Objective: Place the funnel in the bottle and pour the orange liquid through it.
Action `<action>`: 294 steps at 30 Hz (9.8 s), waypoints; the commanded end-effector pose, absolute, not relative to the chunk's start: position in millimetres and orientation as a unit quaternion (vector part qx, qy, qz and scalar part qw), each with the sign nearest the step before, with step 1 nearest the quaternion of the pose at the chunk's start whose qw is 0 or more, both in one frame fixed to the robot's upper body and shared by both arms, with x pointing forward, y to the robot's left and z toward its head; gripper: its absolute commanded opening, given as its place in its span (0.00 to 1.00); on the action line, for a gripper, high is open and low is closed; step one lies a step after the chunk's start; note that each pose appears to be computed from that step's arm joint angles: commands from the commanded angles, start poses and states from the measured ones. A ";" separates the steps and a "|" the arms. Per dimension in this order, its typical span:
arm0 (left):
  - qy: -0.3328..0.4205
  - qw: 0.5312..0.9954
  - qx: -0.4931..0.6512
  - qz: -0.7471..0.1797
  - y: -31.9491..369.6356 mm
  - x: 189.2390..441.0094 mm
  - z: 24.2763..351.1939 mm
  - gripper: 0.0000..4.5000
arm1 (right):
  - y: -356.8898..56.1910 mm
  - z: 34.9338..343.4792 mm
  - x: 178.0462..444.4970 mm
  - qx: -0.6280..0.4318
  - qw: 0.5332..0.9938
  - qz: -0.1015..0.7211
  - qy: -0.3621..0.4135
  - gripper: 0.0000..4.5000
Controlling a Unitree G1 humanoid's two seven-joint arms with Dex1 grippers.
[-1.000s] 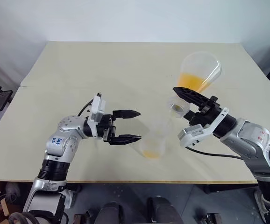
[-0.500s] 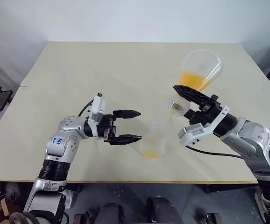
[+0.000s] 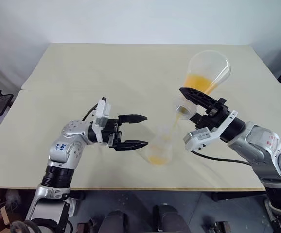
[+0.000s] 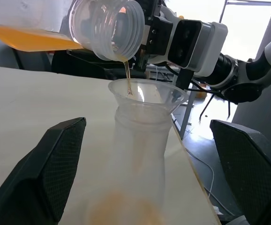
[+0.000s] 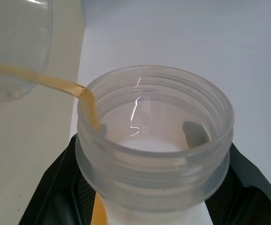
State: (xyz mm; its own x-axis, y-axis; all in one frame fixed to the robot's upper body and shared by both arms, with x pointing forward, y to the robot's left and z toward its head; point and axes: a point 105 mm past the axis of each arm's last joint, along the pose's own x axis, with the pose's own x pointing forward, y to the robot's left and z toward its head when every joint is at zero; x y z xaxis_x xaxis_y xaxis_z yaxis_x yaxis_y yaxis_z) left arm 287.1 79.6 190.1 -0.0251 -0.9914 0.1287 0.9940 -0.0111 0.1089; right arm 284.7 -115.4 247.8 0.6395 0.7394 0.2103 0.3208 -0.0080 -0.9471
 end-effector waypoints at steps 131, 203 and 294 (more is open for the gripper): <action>-0.099 0.679 -0.002 -0.728 73.2 285.5 199.6 1.00 | -135.0 256.3 267.8 -0.700 0.563 0.109 -0.426 0.55; -0.102 0.674 -0.006 -0.731 69.3 286.1 199.3 1.00 | -145.2 259.9 264.0 -0.717 0.542 0.085 -0.429 0.55; -0.106 0.676 0.028 -0.728 71.6 290.9 198.4 1.00 | -141.7 261.1 260.9 -0.720 0.531 0.073 -0.441 0.55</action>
